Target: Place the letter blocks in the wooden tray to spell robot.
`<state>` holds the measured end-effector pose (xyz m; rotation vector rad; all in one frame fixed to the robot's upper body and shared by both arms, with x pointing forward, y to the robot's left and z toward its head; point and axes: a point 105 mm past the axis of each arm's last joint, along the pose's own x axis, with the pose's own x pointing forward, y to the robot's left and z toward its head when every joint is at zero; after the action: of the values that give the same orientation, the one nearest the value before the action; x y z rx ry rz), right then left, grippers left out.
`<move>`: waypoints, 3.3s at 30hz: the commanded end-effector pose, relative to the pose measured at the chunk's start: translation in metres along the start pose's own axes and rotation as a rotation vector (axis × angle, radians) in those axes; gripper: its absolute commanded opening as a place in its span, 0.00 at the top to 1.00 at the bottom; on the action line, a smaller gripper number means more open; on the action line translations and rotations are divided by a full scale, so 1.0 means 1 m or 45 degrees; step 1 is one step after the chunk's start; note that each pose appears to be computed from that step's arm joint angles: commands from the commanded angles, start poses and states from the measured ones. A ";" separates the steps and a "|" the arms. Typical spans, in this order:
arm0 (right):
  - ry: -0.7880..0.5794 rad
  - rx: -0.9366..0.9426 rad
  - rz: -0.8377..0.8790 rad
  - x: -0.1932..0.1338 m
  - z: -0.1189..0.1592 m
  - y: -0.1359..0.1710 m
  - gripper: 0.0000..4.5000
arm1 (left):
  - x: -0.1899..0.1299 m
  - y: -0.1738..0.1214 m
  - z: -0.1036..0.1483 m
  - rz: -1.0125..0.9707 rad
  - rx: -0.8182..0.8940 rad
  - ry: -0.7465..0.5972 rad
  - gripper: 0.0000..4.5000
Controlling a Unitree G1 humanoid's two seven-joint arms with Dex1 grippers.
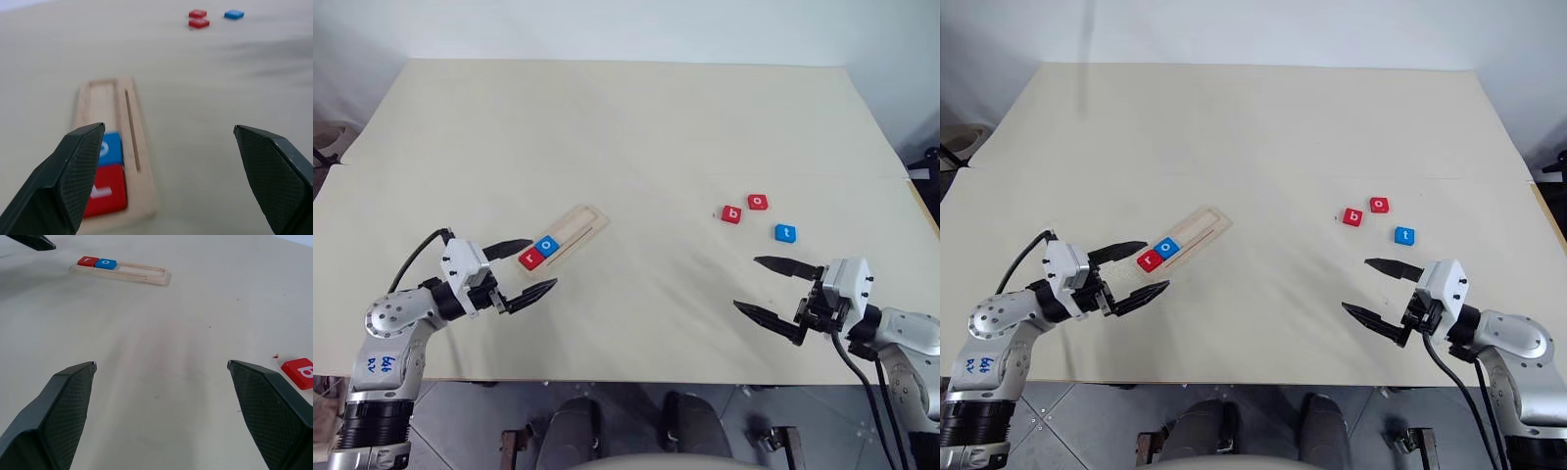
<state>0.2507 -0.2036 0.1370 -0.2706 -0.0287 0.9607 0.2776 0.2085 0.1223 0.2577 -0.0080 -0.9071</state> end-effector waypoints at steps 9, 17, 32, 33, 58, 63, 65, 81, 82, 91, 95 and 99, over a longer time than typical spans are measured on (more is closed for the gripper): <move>-0.204 -0.049 0.167 0.041 0.028 0.007 0.00 | -0.086 0.016 -0.018 0.544 -0.089 0.015 0.01; -0.355 -0.102 0.292 0.076 0.055 0.017 0.00 | -0.117 0.004 -0.035 0.678 -0.203 0.033 0.01; -0.270 -0.067 0.282 0.057 0.046 0.022 0.00 | 0.001 0.038 -0.009 0.190 -0.101 0.080 0.01; -0.270 -0.066 0.278 0.057 0.046 0.022 0.00 | 0.005 0.039 -0.010 0.167 -0.099 0.092 0.01; -0.273 -0.067 0.204 0.057 0.048 0.023 0.00 | 0.007 0.026 -0.047 0.051 -0.189 0.345 0.24; -0.229 -0.068 0.167 0.047 0.043 0.020 0.00 | 0.030 0.020 -0.024 -0.098 -0.019 0.237 0.24; -0.197 -0.065 0.125 0.037 0.039 0.018 0.00 | 0.045 0.015 -0.011 -0.191 0.040 0.195 0.24; 0.093 0.000 -0.356 -0.061 0.006 0.023 0.00 | 0.147 -0.037 -0.003 -0.871 0.274 0.261 0.24; 0.094 0.007 -0.377 -0.064 0.005 0.025 0.00 | 0.151 -0.036 -0.003 -0.865 0.270 0.257 0.24; 0.091 0.026 -0.437 -0.069 0.005 0.031 0.00 | 0.157 -0.031 -0.003 -0.848 0.229 0.237 0.03; 0.085 0.039 -0.455 -0.070 0.006 0.031 0.00 | 0.148 -0.021 0.003 -0.778 0.244 0.185 0.00; -0.007 0.111 -0.532 -0.062 0.011 0.015 0.00 | 0.123 0.001 0.019 -0.630 0.211 0.024 0.00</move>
<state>0.1971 -0.2430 0.1381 -0.2007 0.0012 0.5730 0.3504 0.0999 0.1058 0.4557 0.1016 -1.4374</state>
